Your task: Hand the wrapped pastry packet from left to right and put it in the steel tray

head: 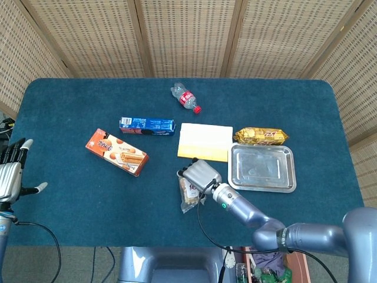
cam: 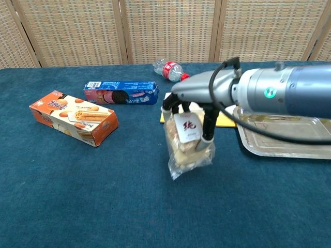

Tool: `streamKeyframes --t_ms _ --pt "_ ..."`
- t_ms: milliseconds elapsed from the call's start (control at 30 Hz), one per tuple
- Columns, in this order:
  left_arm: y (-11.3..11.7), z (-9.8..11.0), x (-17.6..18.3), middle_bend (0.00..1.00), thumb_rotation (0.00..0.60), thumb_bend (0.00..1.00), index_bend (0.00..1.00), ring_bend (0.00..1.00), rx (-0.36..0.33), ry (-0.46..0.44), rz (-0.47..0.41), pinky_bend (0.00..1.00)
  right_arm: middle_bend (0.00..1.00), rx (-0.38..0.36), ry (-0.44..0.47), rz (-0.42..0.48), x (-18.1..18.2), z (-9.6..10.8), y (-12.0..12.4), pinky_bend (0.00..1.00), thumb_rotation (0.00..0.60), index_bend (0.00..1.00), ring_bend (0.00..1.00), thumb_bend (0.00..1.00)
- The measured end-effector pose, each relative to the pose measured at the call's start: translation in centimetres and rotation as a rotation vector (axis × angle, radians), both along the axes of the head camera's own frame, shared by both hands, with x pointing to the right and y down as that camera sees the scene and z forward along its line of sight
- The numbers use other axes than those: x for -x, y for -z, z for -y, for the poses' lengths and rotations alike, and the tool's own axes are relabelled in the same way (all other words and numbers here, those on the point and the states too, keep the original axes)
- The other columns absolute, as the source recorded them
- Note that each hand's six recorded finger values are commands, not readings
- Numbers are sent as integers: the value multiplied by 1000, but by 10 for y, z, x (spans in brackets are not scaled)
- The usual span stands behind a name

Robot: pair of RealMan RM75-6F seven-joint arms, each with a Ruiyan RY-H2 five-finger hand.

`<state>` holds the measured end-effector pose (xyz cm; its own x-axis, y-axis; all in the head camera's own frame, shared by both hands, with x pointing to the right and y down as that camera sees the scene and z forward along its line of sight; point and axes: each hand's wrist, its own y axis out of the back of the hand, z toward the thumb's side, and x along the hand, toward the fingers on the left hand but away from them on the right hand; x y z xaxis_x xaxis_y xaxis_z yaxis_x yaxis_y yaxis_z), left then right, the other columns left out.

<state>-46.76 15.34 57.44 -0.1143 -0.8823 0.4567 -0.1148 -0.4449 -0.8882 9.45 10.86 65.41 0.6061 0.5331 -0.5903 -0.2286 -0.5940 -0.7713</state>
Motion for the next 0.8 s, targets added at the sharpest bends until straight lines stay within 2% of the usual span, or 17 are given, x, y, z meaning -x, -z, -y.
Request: streamKeyframes --t_ms 167,267,467,600,633,667,733,800 --pt "-2 -1 -2 0 600 0 0 0 10 -4 -4 0 524 -118 -119 -80 -64 49 23 235 600 456 443 66" --pt "-4 -1 -4 0 600 0 0 0 13 -12 -2 0 524 -141 -170 -152 -103 64 20 235 600 456 443 65" --pt "-7 -1 -9 0 600 0 0 0 21 -23 -1 0 524 -91 -249 -248 -167 64 -5 235 600 456 443 66" --pt "-7 -2 -11 0 600 0 0 0 23 -27 -3 0 498 -74 -248 -297 -190 56 -18 224 600 456 435 63" --pt "-7 -2 -11 0 600 0 0 0 23 -27 -4 0 448 -67 -248 -306 -194 54 -21 200 600 440 399 55" --pt "-7 -2 -11 0 600 0 0 0 24 -26 -5 0 363 -53 -247 -315 -198 51 -25 161 600 385 331 35" --pt "-7 -2 -10 0 600 0 0 0 24 -23 -8 0 170 -29 -243 -330 -203 46 -29 80 600 192 163 5" --pt "-7 -2 -11 0 600 0 0 0 25 -21 -14 0 32 3 -243 -345 -207 41 -32 20 600 33 37 0"
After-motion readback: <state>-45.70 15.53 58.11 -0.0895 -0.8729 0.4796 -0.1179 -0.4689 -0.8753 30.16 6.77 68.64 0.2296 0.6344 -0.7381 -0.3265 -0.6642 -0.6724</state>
